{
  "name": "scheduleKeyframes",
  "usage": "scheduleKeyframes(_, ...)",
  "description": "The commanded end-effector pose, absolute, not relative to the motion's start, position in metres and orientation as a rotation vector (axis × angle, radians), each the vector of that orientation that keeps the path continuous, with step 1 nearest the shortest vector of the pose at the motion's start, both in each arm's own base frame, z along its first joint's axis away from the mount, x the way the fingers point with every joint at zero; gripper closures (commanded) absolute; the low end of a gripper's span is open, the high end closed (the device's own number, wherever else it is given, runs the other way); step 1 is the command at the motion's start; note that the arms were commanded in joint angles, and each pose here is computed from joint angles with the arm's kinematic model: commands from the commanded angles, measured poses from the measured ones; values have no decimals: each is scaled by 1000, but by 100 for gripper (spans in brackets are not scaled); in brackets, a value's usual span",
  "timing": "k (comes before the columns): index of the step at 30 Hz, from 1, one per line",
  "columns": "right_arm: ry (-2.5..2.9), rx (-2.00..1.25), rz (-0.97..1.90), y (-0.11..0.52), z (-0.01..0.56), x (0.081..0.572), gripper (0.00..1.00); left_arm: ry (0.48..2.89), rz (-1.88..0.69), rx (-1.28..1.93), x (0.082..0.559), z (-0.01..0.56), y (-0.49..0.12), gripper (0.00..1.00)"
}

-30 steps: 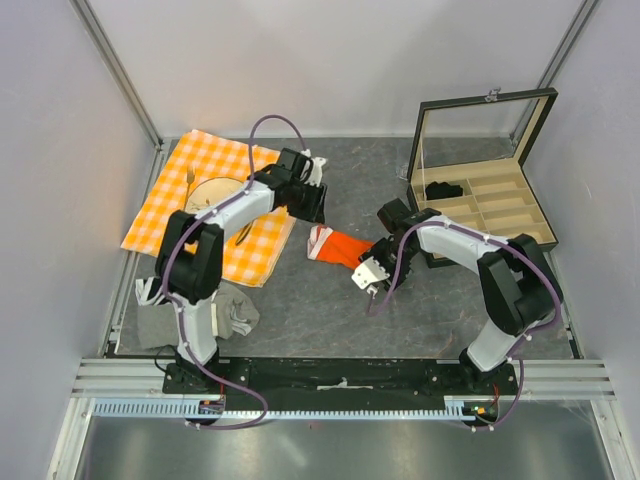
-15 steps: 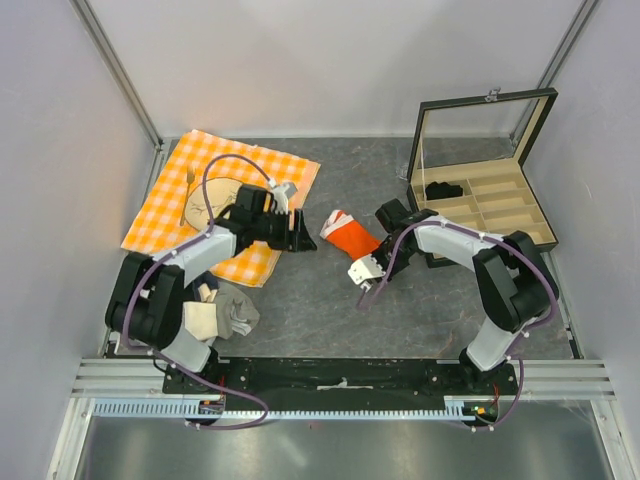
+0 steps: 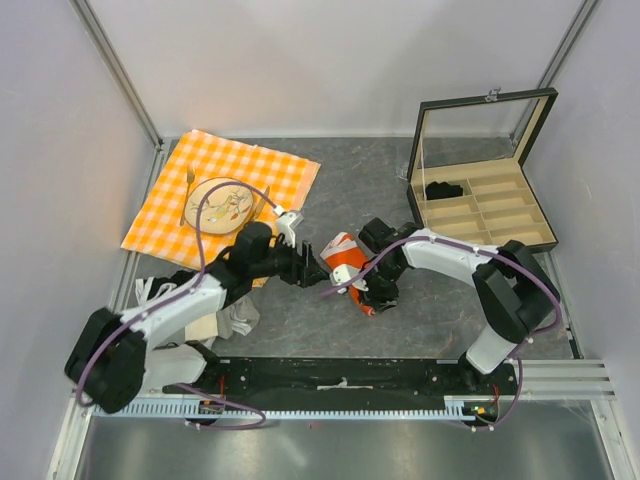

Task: Roll the underwear
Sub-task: Move the underwear to the center of the board, then roll the underwear to the center of the board.

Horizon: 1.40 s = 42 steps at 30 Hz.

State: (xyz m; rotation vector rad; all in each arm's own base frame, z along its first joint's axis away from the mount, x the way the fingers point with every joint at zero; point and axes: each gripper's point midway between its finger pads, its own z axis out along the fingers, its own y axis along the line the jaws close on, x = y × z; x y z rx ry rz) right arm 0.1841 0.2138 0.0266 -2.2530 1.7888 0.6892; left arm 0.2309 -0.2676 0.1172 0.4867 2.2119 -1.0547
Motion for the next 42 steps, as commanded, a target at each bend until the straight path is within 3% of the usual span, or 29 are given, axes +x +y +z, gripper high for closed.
scheduleKeyframes(1, 1914, -2120, 761, 217, 49, 171, 45, 1949, -1014, 499, 227, 155, -257, 27)
scheduleKeyframes(9, 1540, -2180, 730, 224, 117, 169, 32, 1855, -1104, 491, 199, 155, -248, 21)
scheduleKeyframes(15, 1220, -2357, 593, 209, 99, 166, 29, 1873, -1173, 522, 190, 147, -255, 21)
scheduleKeyframes(28, 1282, -2430, 507, 202, 37, 184, 30, 1881, -1210, 529, 182, 138, -256, 21)
scheduleKeyframes(34, 1399, -2470, 497, 191, 6, 184, 40, 1824, -1195, 662, 165, 139, -270, 22)
scheduleKeyframes(38, 1515, -2440, 566, 191, 4, 178, 62, 1758, -1147, 762, 152, 135, -277, 23)
scheduleKeyframes(42, 1657, -2425, 781, 189, 6, 156, 73, 1685, -1133, 875, 130, 123, -281, 23)
